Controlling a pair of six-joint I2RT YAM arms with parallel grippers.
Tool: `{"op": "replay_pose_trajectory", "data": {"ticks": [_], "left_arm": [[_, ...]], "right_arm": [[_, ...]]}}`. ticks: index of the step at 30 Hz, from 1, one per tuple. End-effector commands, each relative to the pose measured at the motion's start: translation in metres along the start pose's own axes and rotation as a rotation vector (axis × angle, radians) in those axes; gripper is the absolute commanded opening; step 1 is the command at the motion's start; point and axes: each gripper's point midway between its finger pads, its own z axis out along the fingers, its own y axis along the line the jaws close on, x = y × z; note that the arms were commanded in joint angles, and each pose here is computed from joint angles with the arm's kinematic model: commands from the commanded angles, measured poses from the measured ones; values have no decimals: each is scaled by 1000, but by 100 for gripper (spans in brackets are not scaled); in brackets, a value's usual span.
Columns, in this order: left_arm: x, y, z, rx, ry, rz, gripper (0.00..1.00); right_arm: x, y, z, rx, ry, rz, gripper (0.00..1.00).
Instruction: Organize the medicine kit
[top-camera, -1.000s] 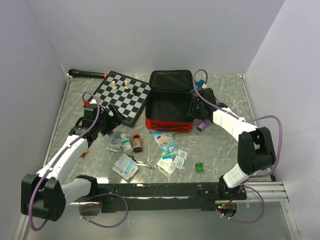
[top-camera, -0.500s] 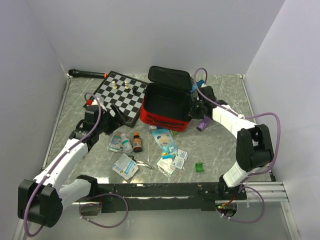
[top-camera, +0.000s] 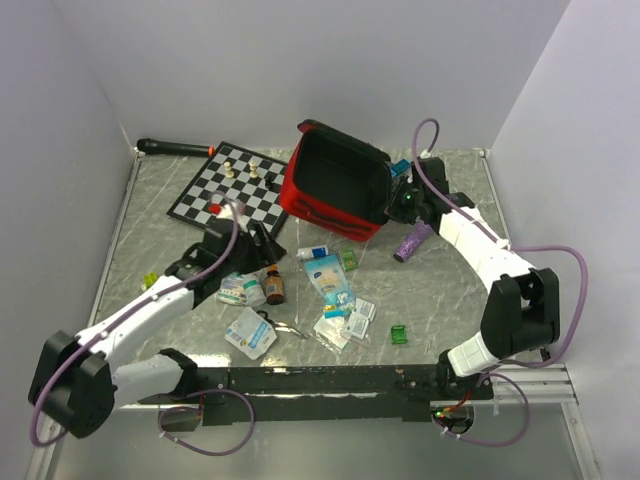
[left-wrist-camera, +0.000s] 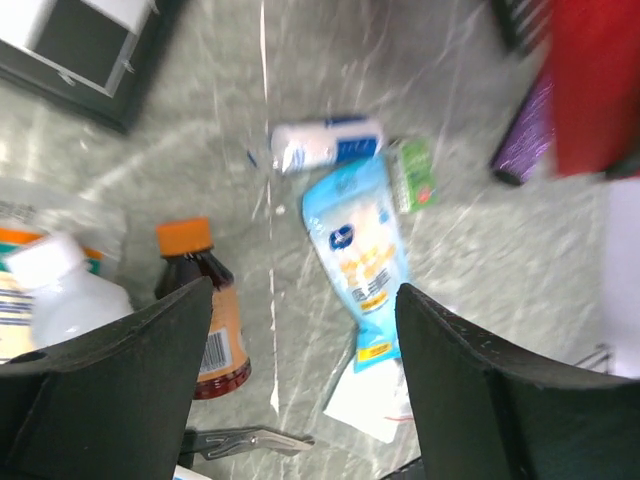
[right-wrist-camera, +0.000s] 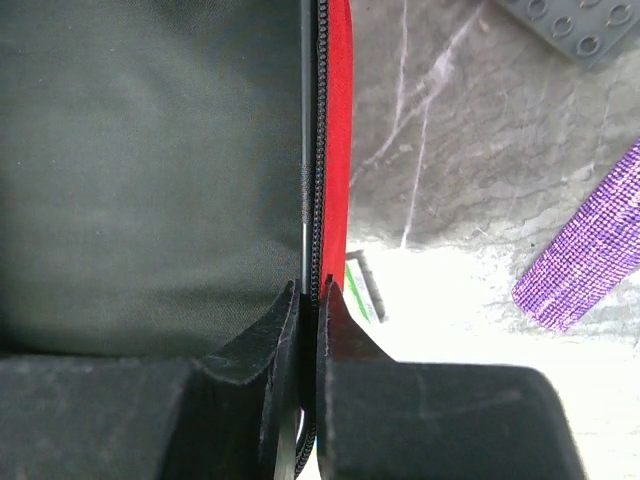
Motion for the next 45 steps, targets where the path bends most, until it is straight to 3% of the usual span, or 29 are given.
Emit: {"op": "replay_pose_trajectory", "data": {"ticks": [1,5,11,15,27,29,33,45], "left_arm": [[-5,-23,18,-8,-47,62,76],[1,-26,43,-39,-60,73,73],[-16,-48,70,59,-180,87,70],[-18,-48,102,26,-230,186,68],[-4,-31,182,-126,-200,285,65],[5,-28,185,-145,-170,312,63],[30,-23,183,-115,-94,335,48],[72,-24,159,-59,19,372,43]], "right_arm": [[-56,54,-50,-214,-190,53,0],[-60,54,-56,-227,-197,68,0],[-55,47,-53,-219,-191,78,0],[-52,50,-52,-244,-177,71,0],[-50,46,-49,-233,-174,68,0],[-50,43,-48,-220,-179,65,0],[-51,40,-46,-213,-189,57,0],[-47,15,-26,-116,-193,58,0]]}}
